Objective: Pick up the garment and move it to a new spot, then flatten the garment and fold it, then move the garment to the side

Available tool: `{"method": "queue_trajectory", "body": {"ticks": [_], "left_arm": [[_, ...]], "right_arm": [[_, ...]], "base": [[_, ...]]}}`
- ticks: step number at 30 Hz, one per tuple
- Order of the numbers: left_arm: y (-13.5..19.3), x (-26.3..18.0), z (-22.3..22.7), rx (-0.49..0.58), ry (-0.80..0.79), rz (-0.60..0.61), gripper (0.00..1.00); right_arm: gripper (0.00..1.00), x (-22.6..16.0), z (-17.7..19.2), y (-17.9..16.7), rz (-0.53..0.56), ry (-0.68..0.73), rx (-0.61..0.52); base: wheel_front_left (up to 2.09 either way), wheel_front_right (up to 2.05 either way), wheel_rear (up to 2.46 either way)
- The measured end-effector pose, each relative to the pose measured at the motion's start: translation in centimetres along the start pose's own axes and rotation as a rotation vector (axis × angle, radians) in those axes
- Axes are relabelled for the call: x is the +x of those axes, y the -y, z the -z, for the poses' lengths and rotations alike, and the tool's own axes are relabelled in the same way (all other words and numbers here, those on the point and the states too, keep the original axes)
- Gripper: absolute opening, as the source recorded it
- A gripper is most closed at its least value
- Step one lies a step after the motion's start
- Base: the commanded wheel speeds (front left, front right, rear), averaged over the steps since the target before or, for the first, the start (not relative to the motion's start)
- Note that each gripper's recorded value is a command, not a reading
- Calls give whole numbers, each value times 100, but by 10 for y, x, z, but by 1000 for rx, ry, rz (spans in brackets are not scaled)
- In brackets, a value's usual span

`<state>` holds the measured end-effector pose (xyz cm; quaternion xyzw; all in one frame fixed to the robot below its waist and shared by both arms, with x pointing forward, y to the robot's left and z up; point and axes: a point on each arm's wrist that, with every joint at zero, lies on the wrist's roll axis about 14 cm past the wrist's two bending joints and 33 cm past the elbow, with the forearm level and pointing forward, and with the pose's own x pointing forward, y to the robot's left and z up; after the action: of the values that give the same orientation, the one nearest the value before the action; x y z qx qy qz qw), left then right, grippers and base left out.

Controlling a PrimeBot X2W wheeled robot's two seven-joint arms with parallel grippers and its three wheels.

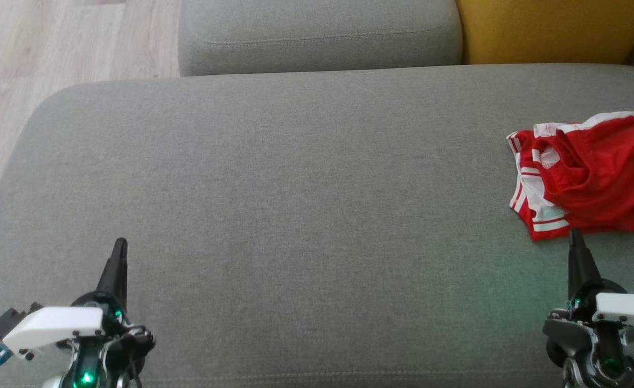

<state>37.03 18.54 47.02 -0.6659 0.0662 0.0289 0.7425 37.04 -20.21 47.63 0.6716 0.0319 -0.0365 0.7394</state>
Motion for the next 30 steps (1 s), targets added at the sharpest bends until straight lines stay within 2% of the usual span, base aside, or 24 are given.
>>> {"method": "queue_trajectory", "body": {"ticks": [9, 30], "left_arm": [[5, 1, -3, -108, 17, 36, 0], [4, 1, -5, -116, 26, 35, 0]], "right_arm": [[0, 2, -4, -1, -8, 16, 101], [0, 2, -5, -1, -8, 17, 102]], "base": [[0, 0, 0], [0, 0, 0]]}}
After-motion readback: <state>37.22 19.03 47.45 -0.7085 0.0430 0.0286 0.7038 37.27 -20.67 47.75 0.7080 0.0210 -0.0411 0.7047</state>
